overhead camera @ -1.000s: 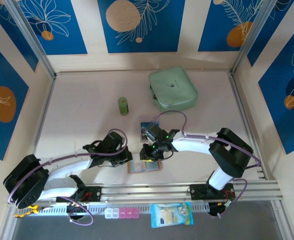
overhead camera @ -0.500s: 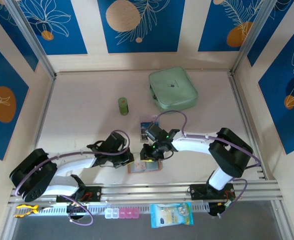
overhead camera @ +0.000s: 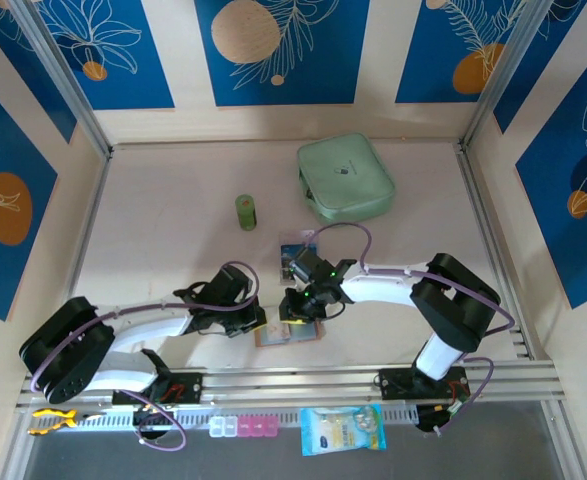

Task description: Take the credit cards out of the card holder

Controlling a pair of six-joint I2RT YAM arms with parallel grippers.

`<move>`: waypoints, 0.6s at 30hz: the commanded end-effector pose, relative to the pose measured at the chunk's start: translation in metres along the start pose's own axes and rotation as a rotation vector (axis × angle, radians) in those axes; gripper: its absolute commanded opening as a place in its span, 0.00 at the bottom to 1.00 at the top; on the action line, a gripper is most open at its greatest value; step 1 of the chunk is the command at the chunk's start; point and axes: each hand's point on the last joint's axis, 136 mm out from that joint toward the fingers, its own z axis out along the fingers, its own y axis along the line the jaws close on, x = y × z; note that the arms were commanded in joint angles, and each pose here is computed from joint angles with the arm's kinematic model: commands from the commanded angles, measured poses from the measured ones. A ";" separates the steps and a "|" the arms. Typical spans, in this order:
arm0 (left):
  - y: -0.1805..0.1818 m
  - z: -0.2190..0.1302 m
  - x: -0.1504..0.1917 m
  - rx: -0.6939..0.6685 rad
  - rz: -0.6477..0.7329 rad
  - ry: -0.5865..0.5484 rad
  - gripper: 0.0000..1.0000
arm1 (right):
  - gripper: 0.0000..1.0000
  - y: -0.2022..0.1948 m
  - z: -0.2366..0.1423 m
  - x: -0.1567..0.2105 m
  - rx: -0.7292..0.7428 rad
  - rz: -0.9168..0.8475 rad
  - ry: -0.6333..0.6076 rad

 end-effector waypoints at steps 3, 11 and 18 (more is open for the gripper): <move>0.019 0.004 0.007 -0.062 -0.008 0.019 0.00 | 0.21 0.006 0.001 0.003 -0.068 0.013 0.019; 0.020 0.004 0.007 -0.067 -0.010 0.019 0.00 | 0.21 -0.001 0.004 0.004 -0.069 0.034 0.026; 0.020 0.003 0.007 -0.069 -0.010 0.017 0.00 | 0.20 -0.008 0.009 0.007 -0.059 0.045 0.034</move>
